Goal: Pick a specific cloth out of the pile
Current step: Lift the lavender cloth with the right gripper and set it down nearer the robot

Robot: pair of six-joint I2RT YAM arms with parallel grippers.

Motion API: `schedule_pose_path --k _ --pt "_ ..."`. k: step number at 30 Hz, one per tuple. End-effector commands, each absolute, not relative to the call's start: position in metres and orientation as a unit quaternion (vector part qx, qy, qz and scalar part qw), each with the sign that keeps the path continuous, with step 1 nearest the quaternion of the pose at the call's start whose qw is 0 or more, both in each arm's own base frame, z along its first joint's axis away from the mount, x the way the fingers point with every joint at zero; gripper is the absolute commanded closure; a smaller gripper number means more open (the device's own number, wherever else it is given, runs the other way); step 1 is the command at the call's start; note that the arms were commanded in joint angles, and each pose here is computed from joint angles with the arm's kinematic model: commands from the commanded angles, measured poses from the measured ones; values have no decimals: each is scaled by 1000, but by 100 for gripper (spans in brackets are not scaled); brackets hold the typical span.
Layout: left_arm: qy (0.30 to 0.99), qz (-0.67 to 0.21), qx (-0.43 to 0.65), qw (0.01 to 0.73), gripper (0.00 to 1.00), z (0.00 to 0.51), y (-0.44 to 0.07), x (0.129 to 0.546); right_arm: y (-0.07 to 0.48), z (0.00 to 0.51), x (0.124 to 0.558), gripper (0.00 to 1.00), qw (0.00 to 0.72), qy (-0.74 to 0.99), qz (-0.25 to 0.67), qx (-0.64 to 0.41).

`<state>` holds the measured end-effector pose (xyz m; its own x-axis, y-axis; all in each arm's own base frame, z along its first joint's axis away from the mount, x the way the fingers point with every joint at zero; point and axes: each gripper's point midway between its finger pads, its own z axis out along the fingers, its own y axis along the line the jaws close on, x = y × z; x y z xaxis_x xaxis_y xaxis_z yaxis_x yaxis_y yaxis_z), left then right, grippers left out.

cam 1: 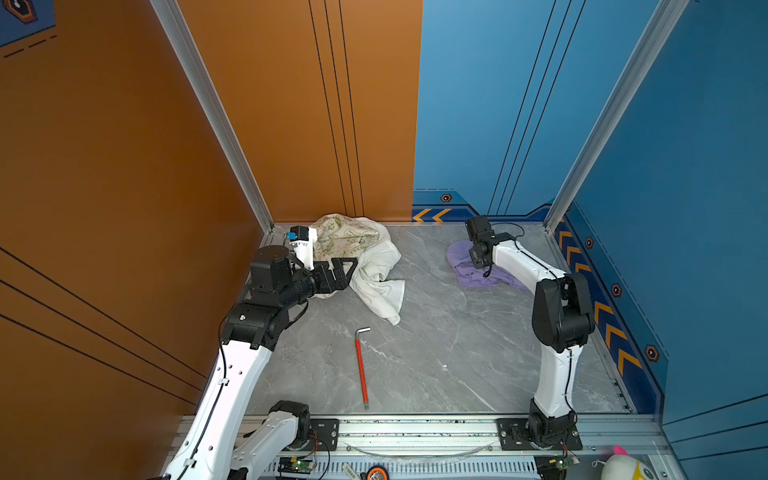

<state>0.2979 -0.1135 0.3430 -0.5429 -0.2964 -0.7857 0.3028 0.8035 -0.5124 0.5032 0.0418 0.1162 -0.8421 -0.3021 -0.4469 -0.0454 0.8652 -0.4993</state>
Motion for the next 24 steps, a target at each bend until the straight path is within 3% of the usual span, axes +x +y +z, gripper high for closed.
schedule_pose_path --k 1,4,8,13,18,24 --pt "823 -316 -4 472 2 338 -112 298 35 95 506 41 233 928 -267 -118" --pt "823 -316 -4 472 2 338 -112 297 35 82 506 48 215 929 -270 -131" --pt "824 -316 -5 471 2 337 -112 298 35 80 507 75 209 928 -277 -136" --pt "826 -315 -9 467 2 334 -112 299 39 108 515 99 244 924 -269 -116" --pt "827 -316 -12 464 2 332 -112 300 47 157 531 100 309 917 -241 -71" --pt "828 -314 -17 465 2 329 -110 299 72 260 552 100 439 890 -123 7"
